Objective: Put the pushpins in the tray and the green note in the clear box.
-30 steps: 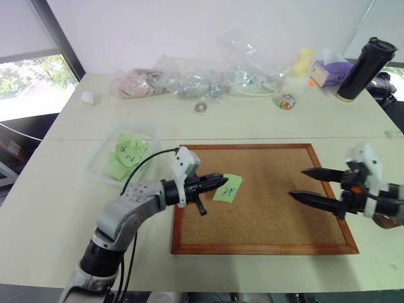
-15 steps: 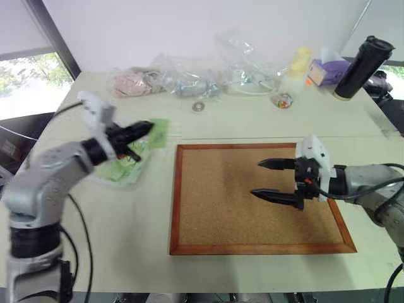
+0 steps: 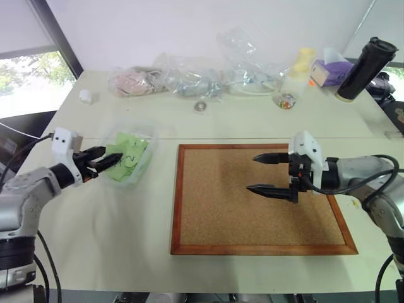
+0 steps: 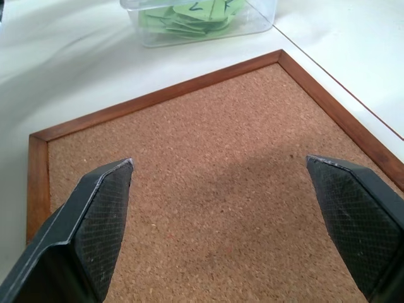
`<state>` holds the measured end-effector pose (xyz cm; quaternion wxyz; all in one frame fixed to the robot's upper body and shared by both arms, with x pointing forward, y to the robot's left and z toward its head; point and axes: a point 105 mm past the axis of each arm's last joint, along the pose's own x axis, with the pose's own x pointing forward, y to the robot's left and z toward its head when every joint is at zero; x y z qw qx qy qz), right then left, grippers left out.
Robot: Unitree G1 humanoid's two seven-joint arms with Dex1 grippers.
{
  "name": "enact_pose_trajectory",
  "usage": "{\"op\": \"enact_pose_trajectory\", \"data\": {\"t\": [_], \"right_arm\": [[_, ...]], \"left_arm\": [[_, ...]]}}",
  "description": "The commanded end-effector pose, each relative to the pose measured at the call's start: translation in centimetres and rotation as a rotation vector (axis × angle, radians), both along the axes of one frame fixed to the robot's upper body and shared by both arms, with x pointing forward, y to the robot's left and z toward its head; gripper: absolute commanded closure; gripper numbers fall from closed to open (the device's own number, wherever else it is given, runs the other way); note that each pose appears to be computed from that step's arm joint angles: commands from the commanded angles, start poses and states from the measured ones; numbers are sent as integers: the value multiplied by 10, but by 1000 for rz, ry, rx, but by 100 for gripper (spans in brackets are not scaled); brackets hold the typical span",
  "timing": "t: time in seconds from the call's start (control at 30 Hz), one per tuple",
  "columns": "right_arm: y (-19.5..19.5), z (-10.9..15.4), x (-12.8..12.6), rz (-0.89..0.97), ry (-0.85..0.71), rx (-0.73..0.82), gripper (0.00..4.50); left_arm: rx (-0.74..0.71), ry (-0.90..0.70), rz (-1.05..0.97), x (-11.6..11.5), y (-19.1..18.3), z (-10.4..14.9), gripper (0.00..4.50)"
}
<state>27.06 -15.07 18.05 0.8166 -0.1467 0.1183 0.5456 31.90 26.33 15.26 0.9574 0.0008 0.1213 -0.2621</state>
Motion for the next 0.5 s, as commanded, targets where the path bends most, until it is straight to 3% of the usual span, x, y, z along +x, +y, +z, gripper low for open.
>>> {"op": "enact_pose_trajectory", "data": {"t": [0.03,0.33,0.5], "right_arm": [[-5,8,0,-9,-42,-8,0],[-21,7,-9,-45,-46,-49,0],[-31,9,-15,-63,-39,-72,0]], "left_arm": [[3,-46,-118,-7,-18,22,4],[32,-83,-484,-40,-90,48,4],[57,-84,-652,-60,-120,45,4]]}}
